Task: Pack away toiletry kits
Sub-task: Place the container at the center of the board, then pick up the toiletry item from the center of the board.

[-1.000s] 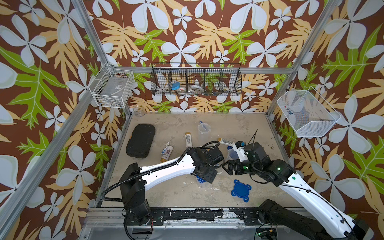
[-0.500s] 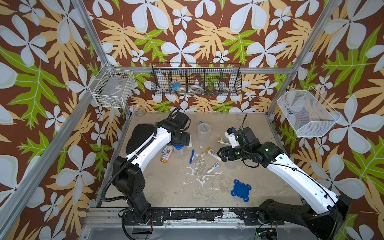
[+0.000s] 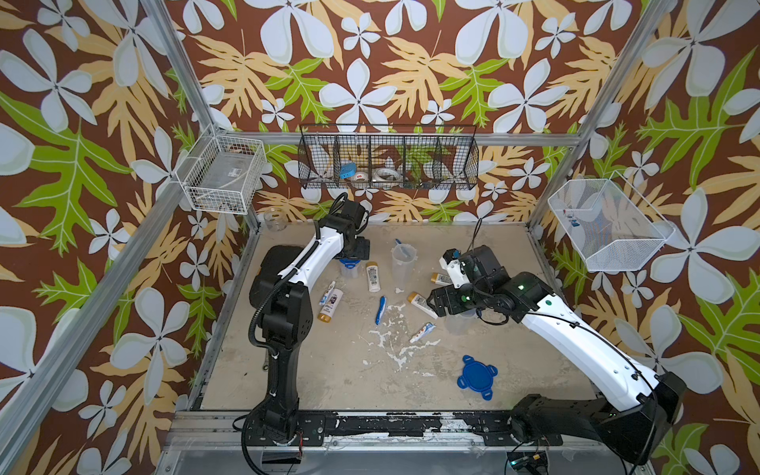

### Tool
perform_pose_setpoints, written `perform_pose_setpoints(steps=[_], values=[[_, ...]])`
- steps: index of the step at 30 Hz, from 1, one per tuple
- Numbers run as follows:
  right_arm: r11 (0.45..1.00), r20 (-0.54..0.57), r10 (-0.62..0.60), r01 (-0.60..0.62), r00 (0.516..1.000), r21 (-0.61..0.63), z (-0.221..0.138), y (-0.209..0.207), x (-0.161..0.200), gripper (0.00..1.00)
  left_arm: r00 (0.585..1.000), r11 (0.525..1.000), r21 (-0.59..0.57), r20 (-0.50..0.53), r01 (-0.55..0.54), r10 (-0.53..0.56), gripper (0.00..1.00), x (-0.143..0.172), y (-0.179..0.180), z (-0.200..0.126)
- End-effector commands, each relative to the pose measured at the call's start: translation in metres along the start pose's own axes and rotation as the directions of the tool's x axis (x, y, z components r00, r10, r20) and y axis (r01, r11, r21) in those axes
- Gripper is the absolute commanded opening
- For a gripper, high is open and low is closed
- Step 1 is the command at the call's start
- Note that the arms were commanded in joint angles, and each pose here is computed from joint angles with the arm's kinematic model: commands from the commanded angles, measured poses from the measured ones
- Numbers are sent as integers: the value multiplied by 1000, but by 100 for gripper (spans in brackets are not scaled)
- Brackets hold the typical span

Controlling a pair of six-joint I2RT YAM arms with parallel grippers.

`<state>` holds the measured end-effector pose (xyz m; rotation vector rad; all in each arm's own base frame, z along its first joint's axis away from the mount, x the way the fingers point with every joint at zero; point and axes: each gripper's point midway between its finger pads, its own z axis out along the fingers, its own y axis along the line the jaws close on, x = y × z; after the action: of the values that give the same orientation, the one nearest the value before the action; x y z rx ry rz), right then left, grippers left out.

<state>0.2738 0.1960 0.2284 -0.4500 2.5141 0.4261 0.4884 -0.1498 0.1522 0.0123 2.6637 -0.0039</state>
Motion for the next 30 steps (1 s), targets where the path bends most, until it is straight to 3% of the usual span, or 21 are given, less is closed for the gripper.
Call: perform_pose_setpoints(steps=[1, 4, 12, 18, 23, 27, 30], values=[[998, -15, -15, 15, 1000, 57, -6, -10, 6, 95, 1000, 1000, -1, 27, 12, -12, 76, -9, 2, -5], [997, -22, -17, 19, 1000, 71, -7, -13, 11, 95, 998, 1000, -13, 53, 23, -22, 99, -17, 3, -12], [988, -27, 24, -20, 999, 151, -19, -45, 15, 96, 992, 998, -33, 120, 51, -46, 100, -31, 12, -41], [981, -9, 76, -73, 997, 179, -32, -66, 23, 96, 984, 998, 11, 165, 69, -70, 100, -27, 9, -83], [975, 18, 91, -93, 996, 200, -35, -77, 24, 96, 993, 987, 154, 109, 35, -52, 100, 35, -51, -116], [973, 59, 118, -127, 991, 190, -33, -86, 20, 96, 996, 939, 336, 9, 76, -84, 97, 106, -132, -126], [971, 75, 138, -150, 988, 188, -31, -93, 22, 96, 992, 900, 416, -62, 128, -112, 94, 135, -175, -118]])
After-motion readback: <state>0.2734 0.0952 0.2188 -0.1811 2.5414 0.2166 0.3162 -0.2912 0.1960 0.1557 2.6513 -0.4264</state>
